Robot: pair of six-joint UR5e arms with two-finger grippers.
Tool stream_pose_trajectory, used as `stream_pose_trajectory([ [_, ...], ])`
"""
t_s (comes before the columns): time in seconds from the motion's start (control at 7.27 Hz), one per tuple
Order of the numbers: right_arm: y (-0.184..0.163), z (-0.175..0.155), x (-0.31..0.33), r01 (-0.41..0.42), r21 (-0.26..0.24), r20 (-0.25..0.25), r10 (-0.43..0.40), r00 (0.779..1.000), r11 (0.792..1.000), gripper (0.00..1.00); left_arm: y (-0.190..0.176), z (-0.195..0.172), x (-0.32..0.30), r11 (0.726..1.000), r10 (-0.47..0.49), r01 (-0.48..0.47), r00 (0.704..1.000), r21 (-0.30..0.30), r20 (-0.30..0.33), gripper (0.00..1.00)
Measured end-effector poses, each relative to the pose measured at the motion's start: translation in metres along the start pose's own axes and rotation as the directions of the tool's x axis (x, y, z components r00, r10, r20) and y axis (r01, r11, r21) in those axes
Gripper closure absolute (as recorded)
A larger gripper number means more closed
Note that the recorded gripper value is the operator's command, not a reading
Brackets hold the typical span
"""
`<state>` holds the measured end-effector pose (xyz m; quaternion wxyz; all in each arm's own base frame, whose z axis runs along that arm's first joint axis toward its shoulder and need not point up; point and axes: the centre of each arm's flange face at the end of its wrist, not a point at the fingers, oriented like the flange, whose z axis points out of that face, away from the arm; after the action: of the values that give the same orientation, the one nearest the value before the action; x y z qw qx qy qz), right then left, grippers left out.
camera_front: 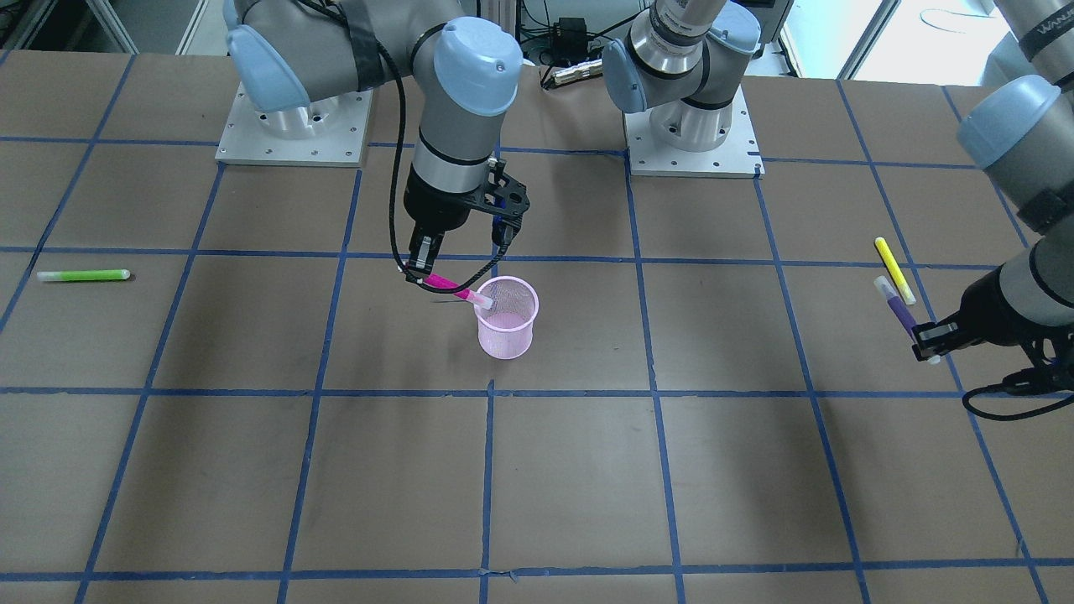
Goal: Insert purple and pink pens into pink cup
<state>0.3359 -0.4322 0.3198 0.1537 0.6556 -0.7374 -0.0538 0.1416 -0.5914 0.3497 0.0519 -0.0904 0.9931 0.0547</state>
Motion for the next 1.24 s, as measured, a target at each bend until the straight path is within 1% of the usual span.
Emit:
stream_pose_trajectory([
  [0.28, -0.033, 0.005, 0.001, 0.023, -0.014, -0.009, -0.023, 1.0, 1.0, 0.86, 0.001, -0.003, 0.004, 1.0, 0.006, -0.006, 1.0, 0.005, 0.001, 1.0],
  [0.41, -0.042, 0.01, 0.001, 0.03, -0.018, -0.004, -0.03, 1.0, 0.999, 0.58, 0.002, -0.003, 0.005, 1.0, 0.006, -0.006, 1.0, 0.006, -0.001, 1.0],
  [0.69, -0.048, 0.017, 0.001, 0.036, -0.025, 0.005, -0.036, 0.999, 0.999, 0.18, 0.004, -0.002, 0.007, 1.0, 0.007, -0.007, 1.0, 0.004, -0.006, 1.0],
  [0.83, -0.046, 0.016, 0.005, 0.03, -0.021, 0.006, -0.03, 1.0, 0.999, 0.11, 0.005, -0.002, 0.007, 1.0, 0.007, -0.007, 1.0, 0.005, -0.006, 1.0],
  [0.96, -0.037, 0.008, 0.016, 0.006, -0.009, 0.001, -0.006, 1.0, 1.0, 0.09, 0.005, -0.004, 0.007, 1.0, 0.008, -0.007, 1.0, 0.009, -0.007, 1.0],
  [1.1, -0.023, -0.004, 0.03, -0.027, 0.013, -0.003, 0.028, 1.0, 1.0, 0.05, 0.007, -0.008, 0.009, 1.0, 0.009, -0.009, 1.0, 0.017, -0.006, 1.0],
  [1.24, -0.002, -0.019, 0.047, -0.078, 0.058, 0.002, 0.078, 0.997, 0.995, 0.02, 0.008, -0.016, 0.016, 0.999, 0.017, -0.017, 1.0, 0.036, -0.009, 1.0],
])
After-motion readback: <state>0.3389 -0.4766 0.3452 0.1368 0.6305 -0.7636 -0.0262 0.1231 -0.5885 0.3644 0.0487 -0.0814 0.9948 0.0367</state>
